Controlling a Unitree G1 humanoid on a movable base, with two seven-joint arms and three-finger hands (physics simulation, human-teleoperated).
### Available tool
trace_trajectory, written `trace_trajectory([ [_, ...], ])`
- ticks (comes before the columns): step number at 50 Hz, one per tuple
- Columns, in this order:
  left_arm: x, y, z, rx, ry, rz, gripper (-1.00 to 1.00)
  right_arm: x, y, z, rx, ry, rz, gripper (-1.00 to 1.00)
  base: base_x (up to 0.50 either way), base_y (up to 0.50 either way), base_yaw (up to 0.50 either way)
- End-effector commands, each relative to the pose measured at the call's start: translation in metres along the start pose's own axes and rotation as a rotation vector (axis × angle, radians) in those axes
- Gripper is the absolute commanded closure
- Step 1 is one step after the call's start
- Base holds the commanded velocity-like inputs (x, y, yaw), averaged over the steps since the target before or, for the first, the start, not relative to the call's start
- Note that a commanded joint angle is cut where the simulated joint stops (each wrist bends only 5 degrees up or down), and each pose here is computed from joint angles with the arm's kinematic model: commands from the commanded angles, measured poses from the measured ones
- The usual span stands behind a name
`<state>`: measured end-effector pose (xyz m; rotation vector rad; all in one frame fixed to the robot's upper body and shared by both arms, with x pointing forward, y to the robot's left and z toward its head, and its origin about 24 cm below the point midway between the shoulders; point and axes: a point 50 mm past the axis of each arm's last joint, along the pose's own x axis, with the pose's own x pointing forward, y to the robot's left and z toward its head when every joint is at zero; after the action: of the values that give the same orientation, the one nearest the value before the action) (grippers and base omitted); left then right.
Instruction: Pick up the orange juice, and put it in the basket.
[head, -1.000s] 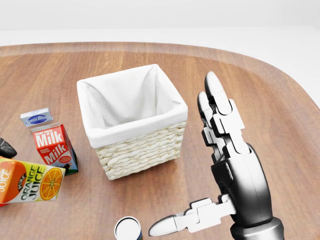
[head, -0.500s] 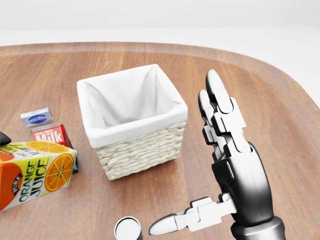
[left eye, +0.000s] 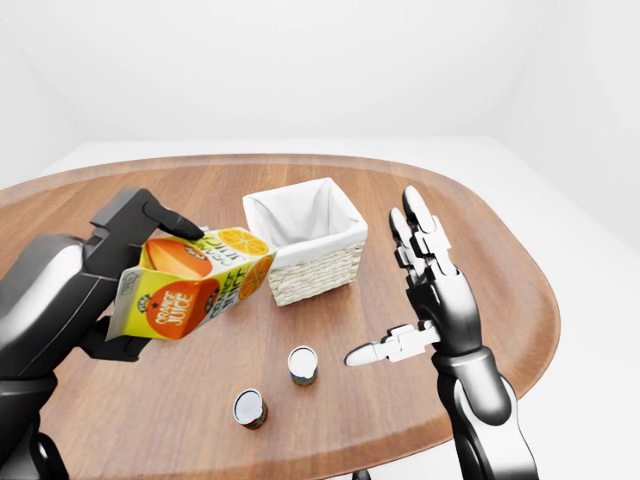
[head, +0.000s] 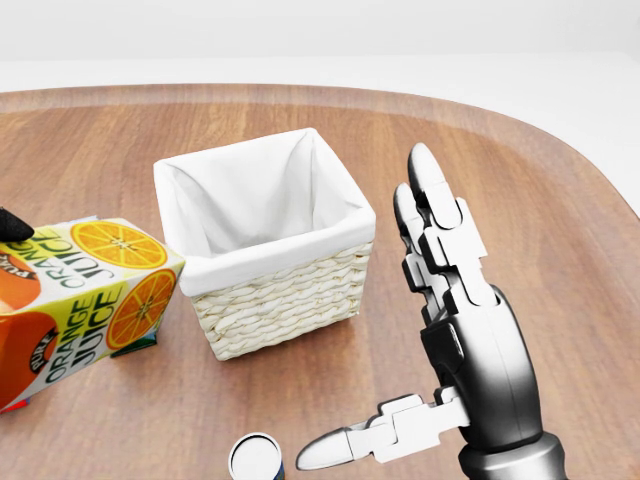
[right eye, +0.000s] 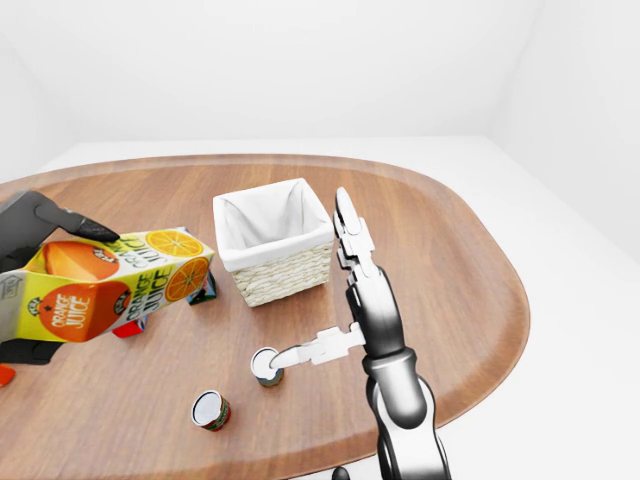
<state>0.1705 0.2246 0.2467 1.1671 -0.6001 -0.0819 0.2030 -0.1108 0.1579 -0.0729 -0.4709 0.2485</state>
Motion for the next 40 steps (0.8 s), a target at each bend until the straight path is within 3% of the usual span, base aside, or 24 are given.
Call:
trace_trajectory([
  [1, 0.013, 0.011, 0.016, 0.061, -0.116, 0.020, 1.00, 0.000, 0.001, 0.000, -0.001, 0.003, 0.002, -1.00, 0.00, 0.00, 0.00],
  [6, 0.019, 0.017, 0.021, 0.080, -0.147, 0.029, 1.00, 0.000, 0.000, 0.002, -0.005, -0.010, 0.001, -1.00, 0.00, 0.00, 0.00],
  [17, 0.047, 0.030, 0.026, 0.069, -0.195, 0.027, 1.00, 0.000, 0.000, 0.002, -0.005, -0.008, 0.002, -1.00, 0.00, 0.00, 0.00],
  [34, 0.132, 0.031, 0.010, 0.012, -0.203, -0.034, 1.00, 0.000, -0.001, 0.006, -0.008, -0.024, 0.004, -1.00, 0.00, 0.00, 0.00],
  [40, 0.152, 0.025, -0.002, 0.010, -0.177, -0.077, 1.00, -0.001, -0.001, 0.005, -0.006, -0.018, 0.003, -1.00, 0.00, 0.00, 0.00],
])
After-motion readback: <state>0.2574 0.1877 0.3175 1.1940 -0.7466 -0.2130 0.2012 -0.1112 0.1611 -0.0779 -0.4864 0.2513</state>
